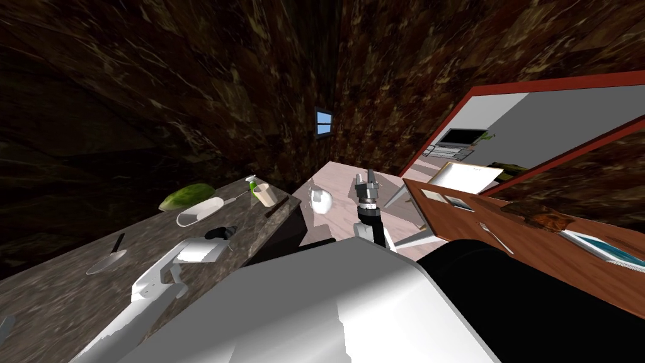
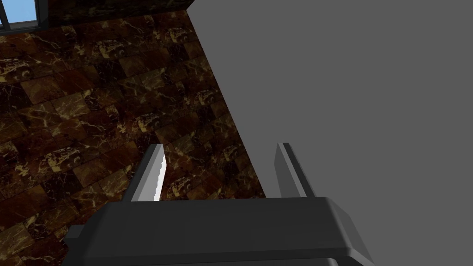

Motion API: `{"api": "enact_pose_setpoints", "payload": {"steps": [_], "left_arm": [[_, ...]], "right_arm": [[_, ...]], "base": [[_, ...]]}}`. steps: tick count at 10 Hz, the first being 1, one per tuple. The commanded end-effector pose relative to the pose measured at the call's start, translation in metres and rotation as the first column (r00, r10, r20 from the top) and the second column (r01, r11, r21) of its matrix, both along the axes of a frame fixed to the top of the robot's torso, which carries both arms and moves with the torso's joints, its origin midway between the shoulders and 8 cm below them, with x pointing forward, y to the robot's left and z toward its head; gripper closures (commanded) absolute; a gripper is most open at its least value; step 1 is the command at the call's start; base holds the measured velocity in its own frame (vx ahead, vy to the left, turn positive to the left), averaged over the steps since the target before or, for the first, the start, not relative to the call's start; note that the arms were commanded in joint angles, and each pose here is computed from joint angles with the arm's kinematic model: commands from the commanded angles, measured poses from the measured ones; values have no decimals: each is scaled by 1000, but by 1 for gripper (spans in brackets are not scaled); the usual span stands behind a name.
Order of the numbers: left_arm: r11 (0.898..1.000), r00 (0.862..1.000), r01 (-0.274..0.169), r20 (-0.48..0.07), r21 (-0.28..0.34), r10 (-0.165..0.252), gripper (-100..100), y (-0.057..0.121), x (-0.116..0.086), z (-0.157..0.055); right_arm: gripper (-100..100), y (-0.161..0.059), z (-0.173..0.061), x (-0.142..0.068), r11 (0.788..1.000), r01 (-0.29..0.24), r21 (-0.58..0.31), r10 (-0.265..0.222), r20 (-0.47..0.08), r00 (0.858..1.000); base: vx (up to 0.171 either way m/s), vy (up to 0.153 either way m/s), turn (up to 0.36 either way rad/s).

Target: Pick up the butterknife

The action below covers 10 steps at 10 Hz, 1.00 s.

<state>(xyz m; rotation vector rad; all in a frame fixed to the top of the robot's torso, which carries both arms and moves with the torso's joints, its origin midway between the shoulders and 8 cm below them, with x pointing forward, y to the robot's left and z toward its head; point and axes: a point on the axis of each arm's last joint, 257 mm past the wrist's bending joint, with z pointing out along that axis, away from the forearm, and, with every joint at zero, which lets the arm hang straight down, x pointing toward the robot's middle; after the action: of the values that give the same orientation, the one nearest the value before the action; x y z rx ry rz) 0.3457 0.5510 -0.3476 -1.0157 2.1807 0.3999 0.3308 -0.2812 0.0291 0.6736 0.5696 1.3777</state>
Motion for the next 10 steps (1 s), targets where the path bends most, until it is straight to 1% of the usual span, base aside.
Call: {"api": "enact_pose_setpoints", "payload": {"steps": [1,5,6,7,8,9,10], "left_arm": [[1000,1000,0,0,0,0,100,0,0,0],[1000,1000,-2,0,1,2,100,1,0,0],[1000,1000,-1,0,1,1,0,1,0,0],[1000,1000,5,1,-1,-5,100,-3,1,7],[1000,1000,9,1,-1,-9,100,-5,2,12],[1000,1000,9,3,0,-9,100,-3,2,10],[1000,1000,9,2,0,-9,0,-4,1,10]], "right_arm": [[0,0,0,0,1000,0,0,0,0,1000],[0,0,0,0,1000,0,0,0,0,1000],[0,0,0,0,1000,0,0,0,0,1000],[0,0,0,0,1000,0,0,0,0,1000],[0,0,0,0,1000,0,0,0,0,1000],[0,0,0,0,1000,0,0,0,0,1000],[0,0,0,0,1000,0,0,0,0,1000]], "base": [[0,0,0],[0,0,3],[0,0,0],[-18,-15,57],[-34,-34,60],[-16,-18,11],[0,0,0]]}}
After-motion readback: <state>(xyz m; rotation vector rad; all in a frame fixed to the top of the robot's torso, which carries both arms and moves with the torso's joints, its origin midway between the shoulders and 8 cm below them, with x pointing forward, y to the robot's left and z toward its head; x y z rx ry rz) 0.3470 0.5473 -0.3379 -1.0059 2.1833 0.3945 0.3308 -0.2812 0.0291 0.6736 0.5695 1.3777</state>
